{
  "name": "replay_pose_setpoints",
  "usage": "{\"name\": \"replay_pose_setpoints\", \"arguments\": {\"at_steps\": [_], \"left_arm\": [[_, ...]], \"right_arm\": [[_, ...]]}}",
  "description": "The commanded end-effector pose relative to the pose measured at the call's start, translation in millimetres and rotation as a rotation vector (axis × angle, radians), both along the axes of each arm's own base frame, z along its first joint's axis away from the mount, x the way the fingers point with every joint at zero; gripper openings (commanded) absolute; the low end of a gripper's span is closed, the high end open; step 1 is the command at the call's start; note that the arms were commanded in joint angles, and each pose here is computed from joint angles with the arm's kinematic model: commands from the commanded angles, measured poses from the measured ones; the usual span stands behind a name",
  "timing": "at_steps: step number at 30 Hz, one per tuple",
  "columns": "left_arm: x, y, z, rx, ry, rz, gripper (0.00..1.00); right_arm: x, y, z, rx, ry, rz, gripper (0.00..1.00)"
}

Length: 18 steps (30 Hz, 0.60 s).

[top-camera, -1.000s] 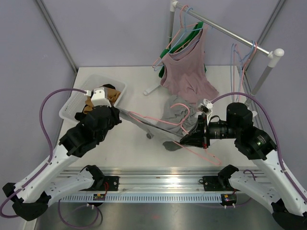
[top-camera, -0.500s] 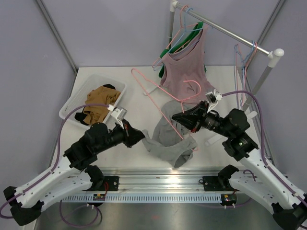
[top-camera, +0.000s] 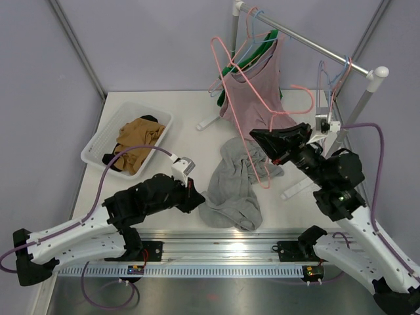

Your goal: Remove the tank top from the hanger

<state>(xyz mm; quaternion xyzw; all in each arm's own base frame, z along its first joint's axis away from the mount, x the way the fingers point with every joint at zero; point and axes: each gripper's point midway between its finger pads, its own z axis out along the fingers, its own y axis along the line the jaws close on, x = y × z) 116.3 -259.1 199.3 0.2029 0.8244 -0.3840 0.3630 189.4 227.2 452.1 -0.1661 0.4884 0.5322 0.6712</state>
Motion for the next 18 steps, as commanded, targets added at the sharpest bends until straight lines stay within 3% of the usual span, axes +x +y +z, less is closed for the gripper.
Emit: {"name": "replay_pose_setpoints", "arguments": {"at_steps": [1,2,3,4,5,6,9,13,18], "left_arm": [[23,14,23,0.040,-0.062,0.140,0.11],[24,20,21,0.068,-0.062,0.152,0.14],[27,24,23,0.080,-0.073,0.174,0.21],[29,28,33,0.068,-0.081,0.195,0.33],[27,35,36,0.074,-0.084,0.208,0.51],[30,42,39,0.081,-0.099,0.237,0.58],[34,70,59,0.089,-0.135,0.326,0.98],[32,105,80,0.118,-0.168,0.399,0.99],[25,138,89,0.107,-0.222,0.433,0.99]], "right_arm": [[1,-29,34,-0.071,0.081,-0.159,0.00],[8,-31,-6,-0.202,0.238,-0.189,0.00],[13,-39,-16,-0.243,0.298,-0.244,0.00],[12,-49,-13,-0.254,0.344,-0.285,0.00],[11,-60,-42,-0.323,0.457,-0.329,0.00],[14,-73,-48,-0.316,0.507,-0.404,0.00],[13,-103,-64,-0.331,0.586,-0.544,0.00],[20,-129,-56,-0.336,0.622,-0.692,0.00],[57,-134,-52,-0.441,0.653,-0.850,0.00]]}}
